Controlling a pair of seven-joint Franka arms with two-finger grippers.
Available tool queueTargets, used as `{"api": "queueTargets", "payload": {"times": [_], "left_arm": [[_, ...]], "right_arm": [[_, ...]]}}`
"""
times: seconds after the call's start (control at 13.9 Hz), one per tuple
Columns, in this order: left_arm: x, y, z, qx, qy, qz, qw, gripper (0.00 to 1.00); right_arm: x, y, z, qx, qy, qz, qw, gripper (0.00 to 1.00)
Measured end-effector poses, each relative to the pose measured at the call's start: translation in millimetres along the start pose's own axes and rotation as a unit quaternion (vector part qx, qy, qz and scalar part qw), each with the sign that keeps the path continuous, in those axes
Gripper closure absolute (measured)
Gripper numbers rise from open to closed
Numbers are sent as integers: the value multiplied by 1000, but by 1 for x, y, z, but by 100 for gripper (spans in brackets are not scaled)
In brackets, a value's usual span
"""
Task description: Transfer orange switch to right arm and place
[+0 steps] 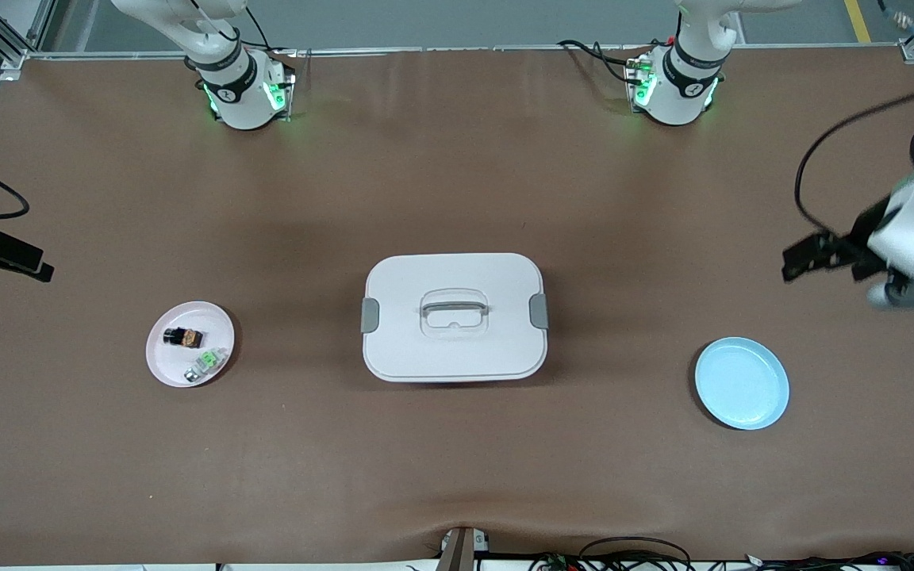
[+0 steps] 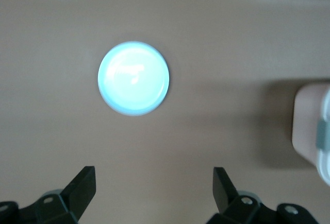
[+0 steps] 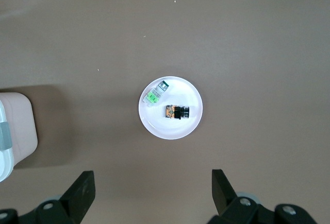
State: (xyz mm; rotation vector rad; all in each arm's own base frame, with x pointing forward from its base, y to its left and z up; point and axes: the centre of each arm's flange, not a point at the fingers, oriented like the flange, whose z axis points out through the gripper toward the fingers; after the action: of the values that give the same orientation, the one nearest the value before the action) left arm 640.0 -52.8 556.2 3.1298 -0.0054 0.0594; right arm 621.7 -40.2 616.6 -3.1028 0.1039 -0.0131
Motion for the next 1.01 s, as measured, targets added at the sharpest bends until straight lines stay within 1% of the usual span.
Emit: {"api": "queueTargets", "payload": {"times": [0.14, 0.36, 1.01], "left_arm": [[27, 0, 39, -2, 5, -1, 1000, 0], [44, -1, 74, 1, 6, -1, 1000, 0], [48, -2, 67, 2, 16, -1, 1000, 0]], "right_arm": [[0, 0, 0, 0, 0, 0, 1000, 0], [0, 0, 0, 0, 0, 0, 1000, 0], [0, 0, 2, 0, -2, 0, 1000, 0]]}}
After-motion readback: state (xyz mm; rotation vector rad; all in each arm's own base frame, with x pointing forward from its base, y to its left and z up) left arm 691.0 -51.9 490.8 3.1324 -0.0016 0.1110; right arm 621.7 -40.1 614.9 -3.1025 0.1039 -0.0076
